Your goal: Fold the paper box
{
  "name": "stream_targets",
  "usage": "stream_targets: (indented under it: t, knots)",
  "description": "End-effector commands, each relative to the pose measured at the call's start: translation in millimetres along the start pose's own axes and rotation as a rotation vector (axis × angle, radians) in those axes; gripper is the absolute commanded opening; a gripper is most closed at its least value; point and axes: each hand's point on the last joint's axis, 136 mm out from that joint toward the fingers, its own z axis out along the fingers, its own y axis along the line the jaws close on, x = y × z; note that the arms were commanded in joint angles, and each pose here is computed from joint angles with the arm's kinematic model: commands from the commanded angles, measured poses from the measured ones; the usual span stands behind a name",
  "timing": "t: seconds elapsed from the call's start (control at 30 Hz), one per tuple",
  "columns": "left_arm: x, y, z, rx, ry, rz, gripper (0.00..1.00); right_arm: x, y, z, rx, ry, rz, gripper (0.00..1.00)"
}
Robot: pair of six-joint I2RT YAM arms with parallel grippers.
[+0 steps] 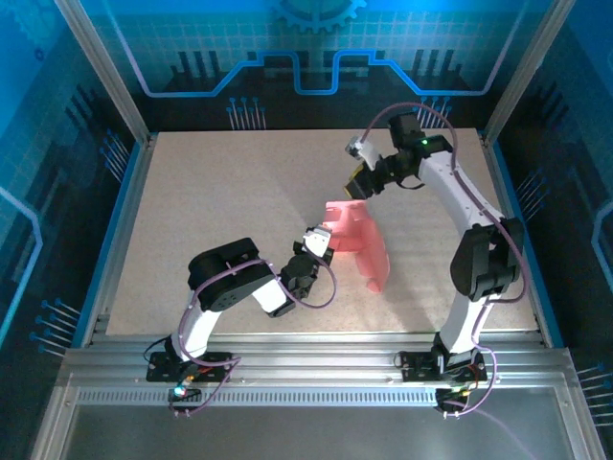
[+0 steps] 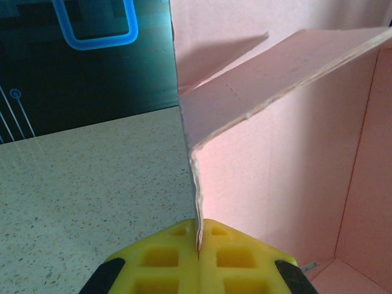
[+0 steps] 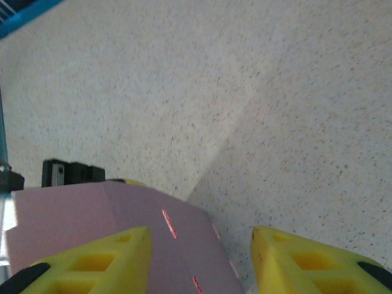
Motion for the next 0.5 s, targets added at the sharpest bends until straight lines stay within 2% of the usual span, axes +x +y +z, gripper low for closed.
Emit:
stream_targets:
  t: [0.0,0.47]
  knots:
    - [36,-12,-3,0.051,0.1,0.099,0.0,24,21,9,-0.015,0.104,-0.107,0.48]
    - [36,-10,-6,0.051,0.104,0.077,0.0,70,11,29,0.033,0.257,-0.222,0.46]
